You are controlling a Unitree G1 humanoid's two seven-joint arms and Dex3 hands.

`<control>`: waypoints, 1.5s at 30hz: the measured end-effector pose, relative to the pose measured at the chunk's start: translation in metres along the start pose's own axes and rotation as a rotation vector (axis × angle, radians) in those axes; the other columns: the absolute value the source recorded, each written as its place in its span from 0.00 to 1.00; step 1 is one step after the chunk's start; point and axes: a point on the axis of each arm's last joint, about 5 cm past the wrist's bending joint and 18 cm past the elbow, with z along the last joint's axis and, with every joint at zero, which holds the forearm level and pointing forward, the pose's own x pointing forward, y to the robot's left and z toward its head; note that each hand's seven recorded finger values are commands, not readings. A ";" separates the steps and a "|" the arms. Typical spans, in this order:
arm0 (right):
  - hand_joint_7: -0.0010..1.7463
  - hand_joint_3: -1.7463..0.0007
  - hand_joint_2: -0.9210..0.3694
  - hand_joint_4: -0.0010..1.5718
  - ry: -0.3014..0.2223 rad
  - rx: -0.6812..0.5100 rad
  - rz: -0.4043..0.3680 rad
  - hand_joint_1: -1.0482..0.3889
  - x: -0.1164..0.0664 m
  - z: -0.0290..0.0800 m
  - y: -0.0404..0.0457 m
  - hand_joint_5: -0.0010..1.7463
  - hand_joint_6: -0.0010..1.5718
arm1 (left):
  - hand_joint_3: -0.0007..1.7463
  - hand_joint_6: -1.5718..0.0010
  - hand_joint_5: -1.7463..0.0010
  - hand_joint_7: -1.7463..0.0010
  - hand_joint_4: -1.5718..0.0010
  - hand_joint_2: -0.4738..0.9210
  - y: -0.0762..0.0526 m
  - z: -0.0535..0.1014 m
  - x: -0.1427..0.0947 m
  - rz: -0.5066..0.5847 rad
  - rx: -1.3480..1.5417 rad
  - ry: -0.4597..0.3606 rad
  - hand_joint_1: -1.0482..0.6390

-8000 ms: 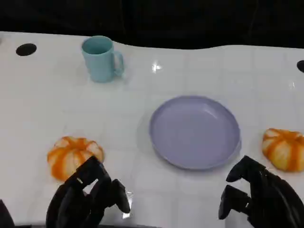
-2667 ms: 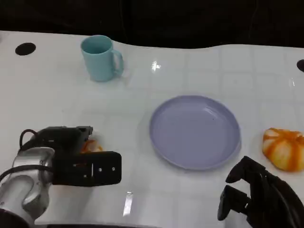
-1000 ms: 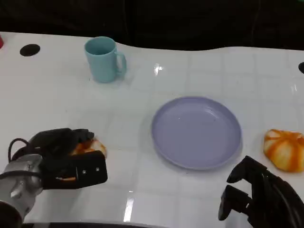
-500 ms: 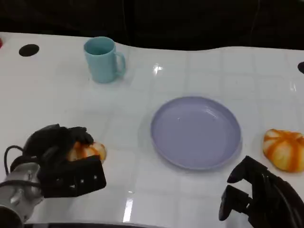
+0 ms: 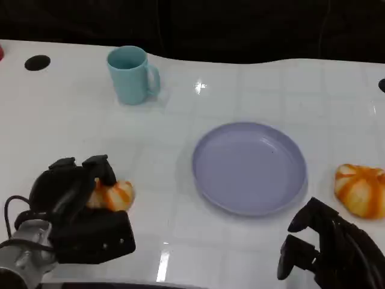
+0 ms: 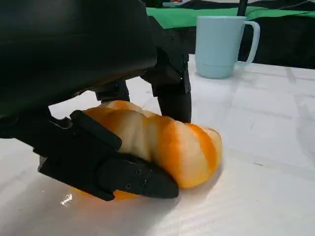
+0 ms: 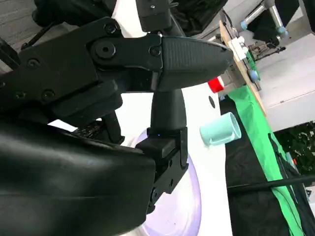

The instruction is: Grasp the bread from the table and place it into the plate.

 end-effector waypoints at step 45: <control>1.00 0.70 0.00 0.47 0.013 0.008 0.005 0.36 0.002 -0.003 -0.0019 1.00 0.29 | 0.46 0.57 0.00 0.00 0.46 0.86 0.049 0.040 0.020 0.085 -0.124 -0.261 0.47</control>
